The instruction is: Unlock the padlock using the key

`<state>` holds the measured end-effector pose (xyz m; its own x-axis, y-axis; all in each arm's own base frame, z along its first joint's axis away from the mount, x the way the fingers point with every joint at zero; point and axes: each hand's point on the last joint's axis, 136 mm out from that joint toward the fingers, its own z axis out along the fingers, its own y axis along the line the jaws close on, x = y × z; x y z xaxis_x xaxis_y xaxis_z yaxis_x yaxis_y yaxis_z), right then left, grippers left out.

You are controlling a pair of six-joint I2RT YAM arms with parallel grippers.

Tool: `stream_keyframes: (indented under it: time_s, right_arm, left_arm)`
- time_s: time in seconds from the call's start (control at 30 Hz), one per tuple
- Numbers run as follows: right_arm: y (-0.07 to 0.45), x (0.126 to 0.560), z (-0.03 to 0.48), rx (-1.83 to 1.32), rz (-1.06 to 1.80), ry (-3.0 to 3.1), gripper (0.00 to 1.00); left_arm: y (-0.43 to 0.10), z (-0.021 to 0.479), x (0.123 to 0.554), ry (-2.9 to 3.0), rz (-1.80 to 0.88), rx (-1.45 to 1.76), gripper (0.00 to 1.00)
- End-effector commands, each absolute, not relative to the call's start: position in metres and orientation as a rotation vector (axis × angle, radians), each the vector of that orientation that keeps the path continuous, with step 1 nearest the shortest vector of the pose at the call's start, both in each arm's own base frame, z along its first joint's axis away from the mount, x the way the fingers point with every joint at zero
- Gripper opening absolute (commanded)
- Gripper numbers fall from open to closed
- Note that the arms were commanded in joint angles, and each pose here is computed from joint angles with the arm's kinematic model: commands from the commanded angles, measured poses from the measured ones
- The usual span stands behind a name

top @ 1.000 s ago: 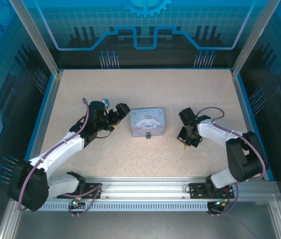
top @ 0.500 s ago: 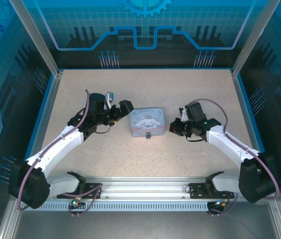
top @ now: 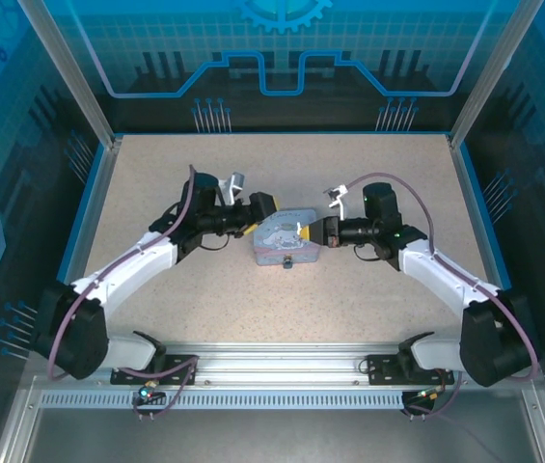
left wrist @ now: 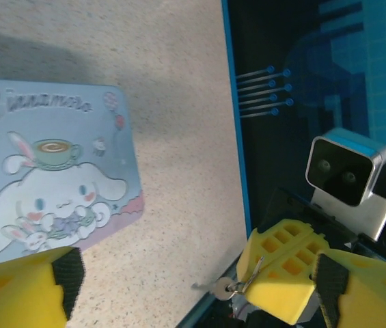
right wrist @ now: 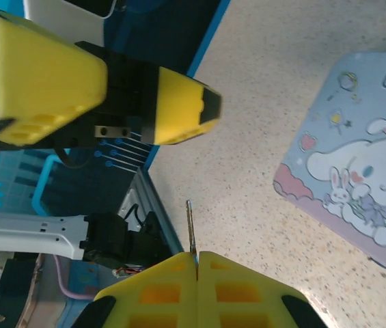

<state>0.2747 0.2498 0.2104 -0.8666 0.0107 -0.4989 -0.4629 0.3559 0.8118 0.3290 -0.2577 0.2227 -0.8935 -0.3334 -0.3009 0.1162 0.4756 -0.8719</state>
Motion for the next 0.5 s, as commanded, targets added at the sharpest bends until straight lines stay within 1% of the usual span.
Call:
stream_keyframes:
  time_s: [0.0,0.07,0.13,0.47]
  right_arm:
    - [0.257,0.278,0.232,-0.489,1.586,2.112,0.0]
    - [0.258,0.281,0.23,-0.48,1.588,2.118,0.0]
    - [0.259,0.284,0.229,-0.471,1.591,2.122,0.0]
    - [0.263,0.292,0.227,-0.442,1.603,2.132,0.0]
  left_arm:
    - [-0.275,0.25,0.333,2.21,-1.512,-0.078,0.81]
    - [-0.281,0.252,0.333,2.203,-1.537,-0.061,0.68]
    - [-0.288,0.25,0.333,2.209,-1.543,-0.044,0.62]
    - [-0.316,0.241,0.327,2.219,-1.583,0.009,0.49]
